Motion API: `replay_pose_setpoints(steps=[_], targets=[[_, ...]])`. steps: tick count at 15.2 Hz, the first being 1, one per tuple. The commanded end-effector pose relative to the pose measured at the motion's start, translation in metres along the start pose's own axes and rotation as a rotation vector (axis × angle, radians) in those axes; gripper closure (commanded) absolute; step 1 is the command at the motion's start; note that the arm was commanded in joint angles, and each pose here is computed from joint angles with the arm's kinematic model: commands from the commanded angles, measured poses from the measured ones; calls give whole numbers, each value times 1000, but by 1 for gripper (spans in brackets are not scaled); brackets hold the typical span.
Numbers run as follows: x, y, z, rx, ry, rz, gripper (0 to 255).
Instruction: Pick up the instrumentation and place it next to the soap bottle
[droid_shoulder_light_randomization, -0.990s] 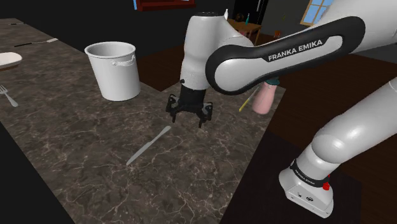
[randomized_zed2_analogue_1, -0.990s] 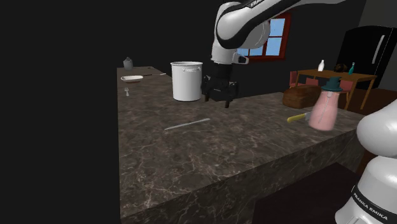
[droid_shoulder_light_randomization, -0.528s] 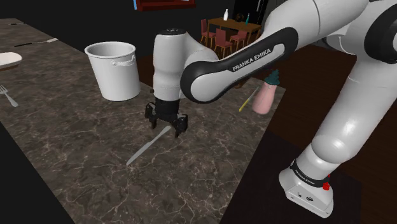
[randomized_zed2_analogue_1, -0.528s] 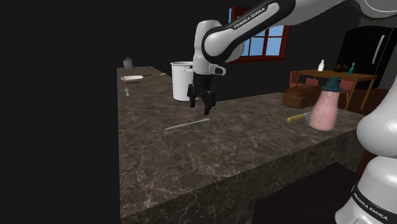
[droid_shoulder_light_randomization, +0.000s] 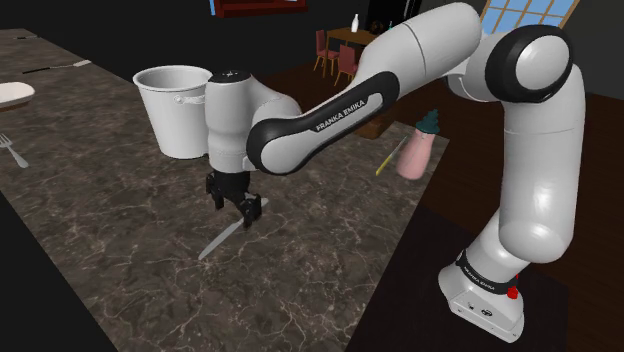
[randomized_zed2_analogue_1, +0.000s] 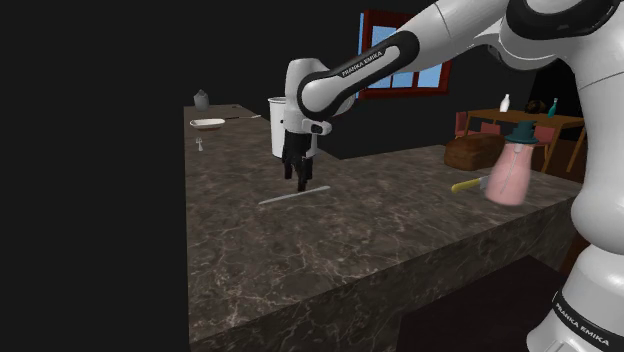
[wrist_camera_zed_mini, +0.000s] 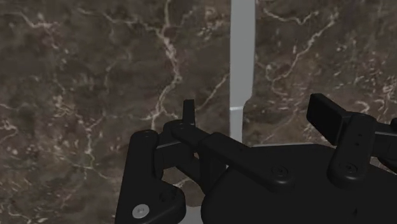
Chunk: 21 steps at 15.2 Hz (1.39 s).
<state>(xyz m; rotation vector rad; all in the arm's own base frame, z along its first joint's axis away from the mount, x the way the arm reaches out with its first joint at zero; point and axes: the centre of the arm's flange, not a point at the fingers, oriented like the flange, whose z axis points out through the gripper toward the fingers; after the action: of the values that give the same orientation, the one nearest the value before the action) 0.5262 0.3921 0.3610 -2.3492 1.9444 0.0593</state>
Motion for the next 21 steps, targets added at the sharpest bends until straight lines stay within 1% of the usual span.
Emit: replay_pose_setpoints(steps=[1, 5, 12, 13, 21], targets=[[0, 0, 12, 0, 0, 4, 0], [0, 0, 30, 0, 0, 4, 0], [0, 0, 30, 0, 0, 4, 0], [0, 0, 30, 0, 0, 4, 255], [1, -1, 28, 0, 0, 4, 255]])
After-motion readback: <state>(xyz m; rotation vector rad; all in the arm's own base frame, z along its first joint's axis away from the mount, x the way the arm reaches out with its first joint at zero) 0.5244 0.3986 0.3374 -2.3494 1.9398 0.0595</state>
